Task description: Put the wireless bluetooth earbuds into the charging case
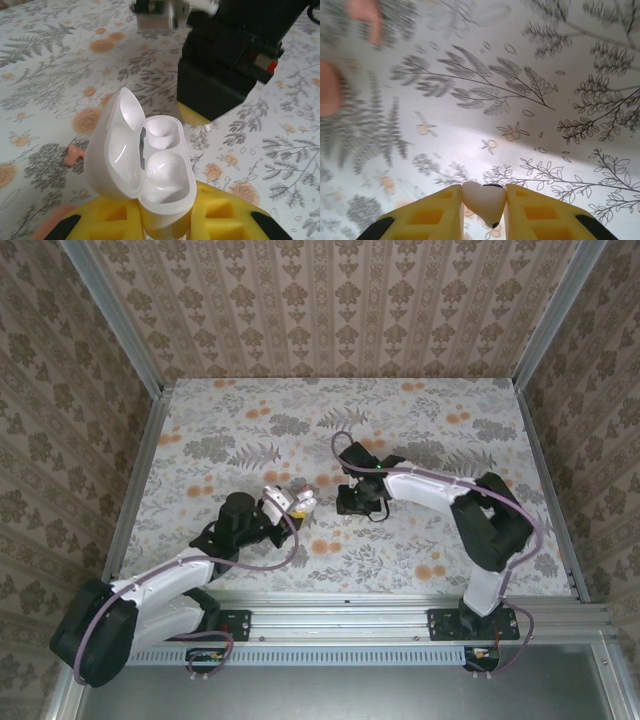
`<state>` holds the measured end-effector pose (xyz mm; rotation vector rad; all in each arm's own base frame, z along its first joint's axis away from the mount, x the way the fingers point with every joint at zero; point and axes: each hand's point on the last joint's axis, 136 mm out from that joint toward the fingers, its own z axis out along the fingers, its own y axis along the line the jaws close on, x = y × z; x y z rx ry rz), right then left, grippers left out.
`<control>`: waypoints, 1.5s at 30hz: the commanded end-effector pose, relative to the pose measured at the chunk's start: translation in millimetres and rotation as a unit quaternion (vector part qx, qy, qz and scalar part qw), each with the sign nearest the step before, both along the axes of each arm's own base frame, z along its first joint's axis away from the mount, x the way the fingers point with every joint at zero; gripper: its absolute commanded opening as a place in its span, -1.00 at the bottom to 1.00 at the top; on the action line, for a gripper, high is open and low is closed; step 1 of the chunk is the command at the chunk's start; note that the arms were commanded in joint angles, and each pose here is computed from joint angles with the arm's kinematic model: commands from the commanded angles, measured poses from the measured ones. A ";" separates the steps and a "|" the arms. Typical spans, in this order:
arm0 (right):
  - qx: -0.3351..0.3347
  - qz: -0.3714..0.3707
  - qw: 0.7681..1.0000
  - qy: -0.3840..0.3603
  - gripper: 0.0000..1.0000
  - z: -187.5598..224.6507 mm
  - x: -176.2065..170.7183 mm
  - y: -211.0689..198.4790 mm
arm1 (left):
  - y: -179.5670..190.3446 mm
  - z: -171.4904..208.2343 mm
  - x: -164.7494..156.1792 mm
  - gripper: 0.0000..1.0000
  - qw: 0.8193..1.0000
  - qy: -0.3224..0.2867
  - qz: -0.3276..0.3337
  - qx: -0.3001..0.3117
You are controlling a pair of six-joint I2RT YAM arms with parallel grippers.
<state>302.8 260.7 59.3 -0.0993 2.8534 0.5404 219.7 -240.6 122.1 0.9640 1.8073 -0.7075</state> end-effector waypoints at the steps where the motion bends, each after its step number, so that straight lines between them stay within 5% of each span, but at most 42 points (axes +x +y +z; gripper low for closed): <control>1: 0.053 0.024 0.993 -0.105 -0.51 40.6 18.1 1.4 | -16.2 23.9 -5.1 -0.65 0.998 -0.010 -0.045 -0.041; 9: 0.152 0.060 0.954 -0.253 -0.52 114.1 12.4 -24.0 | -35.3 37.7 -11.2 -0.66 0.993 -0.013 -0.116 -0.033; 19: 0.220 0.198 0.851 -0.435 -0.48 185.9 -26.6 -15.1 | -51.0 55.8 -8.1 -0.67 0.985 -0.048 -0.161 -0.041; 32: 0.248 0.407 0.733 -0.486 -0.49 194.0 -63.9 20.9 | -61.1 65.5 -17.1 -0.67 0.974 -0.058 -0.213 -0.054; 45: 0.262 0.462 0.702 -0.475 -0.51 188.2 -67.2 43.7 | -64.7 70.8 -19.2 -0.67 0.970 -0.061 -0.228 -0.060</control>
